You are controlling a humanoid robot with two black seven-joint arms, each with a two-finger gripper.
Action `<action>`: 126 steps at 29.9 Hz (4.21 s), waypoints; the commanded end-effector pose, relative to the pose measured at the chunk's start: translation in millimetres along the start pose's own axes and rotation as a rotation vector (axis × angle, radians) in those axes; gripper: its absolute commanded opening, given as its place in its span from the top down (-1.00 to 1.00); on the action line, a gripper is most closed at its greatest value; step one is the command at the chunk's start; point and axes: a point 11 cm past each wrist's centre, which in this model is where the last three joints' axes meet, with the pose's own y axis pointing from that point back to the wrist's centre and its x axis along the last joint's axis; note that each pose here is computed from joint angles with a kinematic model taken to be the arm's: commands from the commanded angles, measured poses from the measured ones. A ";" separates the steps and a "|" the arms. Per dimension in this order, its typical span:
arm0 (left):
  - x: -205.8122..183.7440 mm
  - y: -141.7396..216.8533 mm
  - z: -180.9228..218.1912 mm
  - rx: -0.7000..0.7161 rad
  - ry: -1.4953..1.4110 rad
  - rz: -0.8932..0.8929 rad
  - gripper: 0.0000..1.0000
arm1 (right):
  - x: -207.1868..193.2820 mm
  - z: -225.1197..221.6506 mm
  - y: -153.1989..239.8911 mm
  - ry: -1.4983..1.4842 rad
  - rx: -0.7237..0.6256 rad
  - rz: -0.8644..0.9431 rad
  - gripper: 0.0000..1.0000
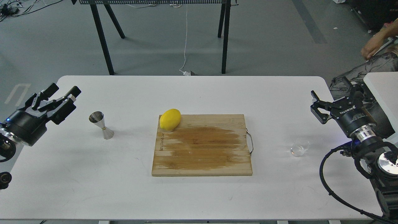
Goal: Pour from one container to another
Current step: 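Close the left gripper around the steel jigger, then lift the jigger with the left gripper and carry it over the board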
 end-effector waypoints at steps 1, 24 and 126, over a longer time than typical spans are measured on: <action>-24.8 4.0 0.5 0.009 0.006 -0.035 -1.00 | -0.3 -0.8 0.0 0.000 0.003 -0.001 -0.98; -132.4 27.8 -17.5 0.182 0.078 -0.169 -1.00 | -1.1 -4.7 0.7 0.007 0.007 -0.001 -0.98; -112.0 -210.8 289.8 -0.612 0.015 -0.075 0.80 | -14.1 -28.0 -5.2 0.063 0.019 -0.019 -0.98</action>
